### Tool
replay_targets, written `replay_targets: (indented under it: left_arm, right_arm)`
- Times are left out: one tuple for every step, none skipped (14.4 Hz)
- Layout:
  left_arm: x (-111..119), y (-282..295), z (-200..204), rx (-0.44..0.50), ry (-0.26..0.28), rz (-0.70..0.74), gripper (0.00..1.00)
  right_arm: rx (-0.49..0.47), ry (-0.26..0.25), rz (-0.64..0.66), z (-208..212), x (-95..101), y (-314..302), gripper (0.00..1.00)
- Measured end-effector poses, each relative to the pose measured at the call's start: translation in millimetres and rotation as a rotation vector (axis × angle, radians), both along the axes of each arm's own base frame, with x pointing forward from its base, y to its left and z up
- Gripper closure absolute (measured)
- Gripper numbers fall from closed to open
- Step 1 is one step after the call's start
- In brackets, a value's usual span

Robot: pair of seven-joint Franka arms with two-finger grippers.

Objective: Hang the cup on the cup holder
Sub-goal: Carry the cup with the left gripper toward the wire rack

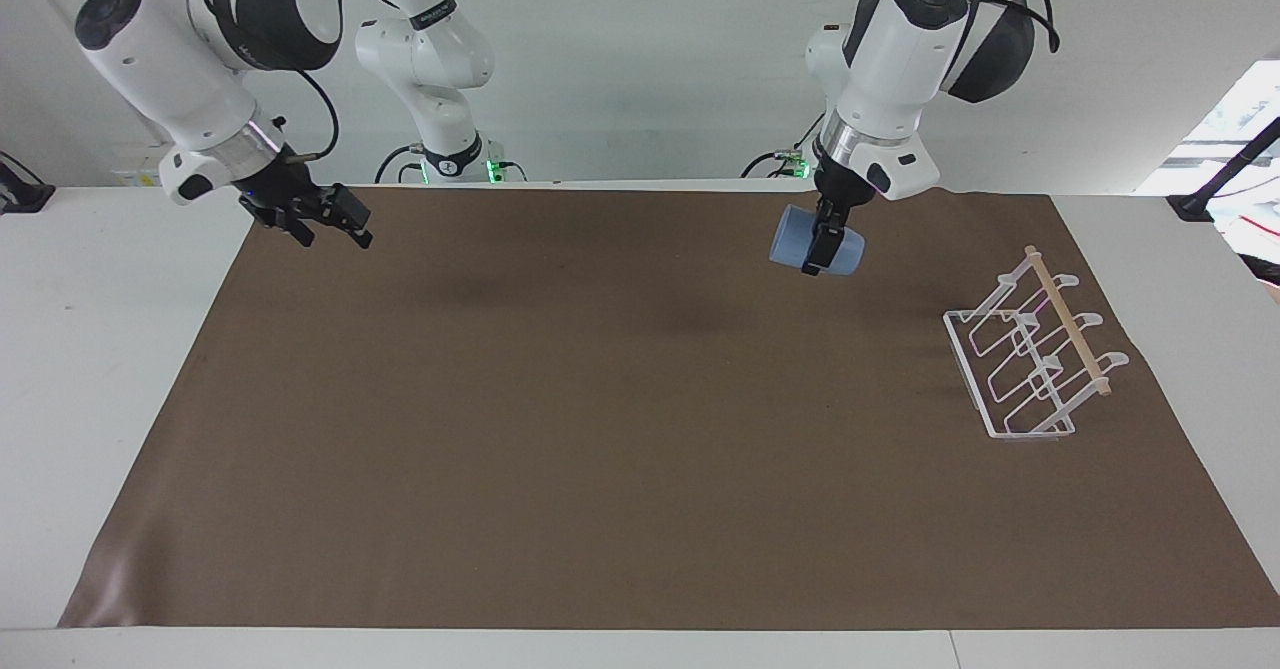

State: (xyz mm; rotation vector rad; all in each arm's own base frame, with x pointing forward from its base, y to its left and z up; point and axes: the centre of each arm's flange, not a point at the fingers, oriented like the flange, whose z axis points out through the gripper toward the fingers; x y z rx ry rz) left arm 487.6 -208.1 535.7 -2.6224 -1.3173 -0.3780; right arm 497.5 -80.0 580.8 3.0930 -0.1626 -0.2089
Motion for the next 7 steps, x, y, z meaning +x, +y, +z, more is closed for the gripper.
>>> replay_targets:
  left_arm:
    - [5.0,7.1,-1.2,0.111,-0.027,-0.046,0.2]
    - [10.7,11.8,-4.5,0.211,-0.05,-0.087,0.2]
    - [17.3,14.5,-10.6,0.296,-0.066,-0.12,0.2]
    - [26.0,17.0,-20.1,0.392,-0.085,-0.151,0.2]
    - [36.0,19.7,-30.0,0.492,-0.12,-0.165,0.2]
    - [46.3,22.6,-38.4,0.594,-0.173,-0.169,0.2]
    - [54.7,24.4,-45.3,0.676,-0.221,-0.176,0.2]
  right_arm:
    - [-0.017,0.02,0.009,18.4,0.6,2.8,0.0]
    - [-0.022,0.035,0.016,37.9,-0.7,3.9,0.0]
    - [-0.024,0.042,0.029,54.3,-2.8,3.5,0.0]
    - [-0.029,0.047,0.038,64.4,-4.7,2.8,0.0]
    - [-0.032,0.05,0.043,67.8,-5.6,2.7,0.0]
    - [-0.033,0.054,0.047,67.1,-4.9,3.5,0.0]
    - [-0.032,0.058,0.053,65.0,-3.0,6.0,0.0]
